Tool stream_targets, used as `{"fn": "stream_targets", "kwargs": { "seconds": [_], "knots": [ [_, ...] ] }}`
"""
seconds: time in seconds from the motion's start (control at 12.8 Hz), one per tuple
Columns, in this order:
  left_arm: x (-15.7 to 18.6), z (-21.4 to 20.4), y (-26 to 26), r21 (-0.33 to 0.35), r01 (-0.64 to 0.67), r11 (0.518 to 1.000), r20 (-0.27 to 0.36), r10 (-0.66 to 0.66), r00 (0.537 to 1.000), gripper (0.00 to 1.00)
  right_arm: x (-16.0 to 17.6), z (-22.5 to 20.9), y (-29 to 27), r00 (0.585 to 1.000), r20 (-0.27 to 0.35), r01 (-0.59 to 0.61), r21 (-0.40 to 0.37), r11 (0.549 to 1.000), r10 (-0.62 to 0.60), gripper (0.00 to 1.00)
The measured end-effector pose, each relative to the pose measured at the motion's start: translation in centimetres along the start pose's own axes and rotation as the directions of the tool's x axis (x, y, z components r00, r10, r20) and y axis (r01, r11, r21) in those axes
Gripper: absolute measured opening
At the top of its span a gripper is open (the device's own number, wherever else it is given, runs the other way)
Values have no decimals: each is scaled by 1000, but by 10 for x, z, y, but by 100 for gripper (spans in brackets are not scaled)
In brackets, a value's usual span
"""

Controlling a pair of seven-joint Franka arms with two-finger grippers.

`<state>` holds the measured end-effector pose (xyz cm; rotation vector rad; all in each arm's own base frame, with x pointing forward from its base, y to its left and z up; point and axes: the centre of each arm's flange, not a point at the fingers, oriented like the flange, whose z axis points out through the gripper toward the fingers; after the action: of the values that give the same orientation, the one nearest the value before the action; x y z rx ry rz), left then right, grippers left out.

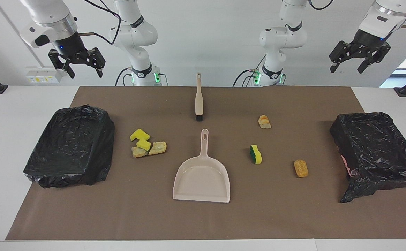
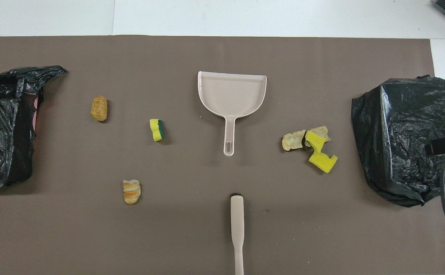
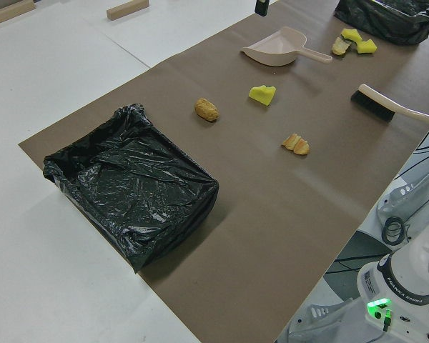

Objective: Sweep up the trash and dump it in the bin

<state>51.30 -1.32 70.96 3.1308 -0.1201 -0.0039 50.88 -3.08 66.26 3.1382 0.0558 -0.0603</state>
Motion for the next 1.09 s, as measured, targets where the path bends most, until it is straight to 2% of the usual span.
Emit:
{"fn": "stream_targets", "kwargs": {
  "seconds": [0.78, 1.09],
  "knots": [
    [-1, 1, 3, 0, -6, 1000, 6, 6, 1000, 100, -7, 5, 3, 1000, 12, -5, 4, 1000, 5, 100],
    [-5, 5, 10, 0, -19, 1000, 19, 19, 1000, 100, -5, 5, 0, 1000, -4, 1, 2, 1000, -1, 100]
  ]
}}
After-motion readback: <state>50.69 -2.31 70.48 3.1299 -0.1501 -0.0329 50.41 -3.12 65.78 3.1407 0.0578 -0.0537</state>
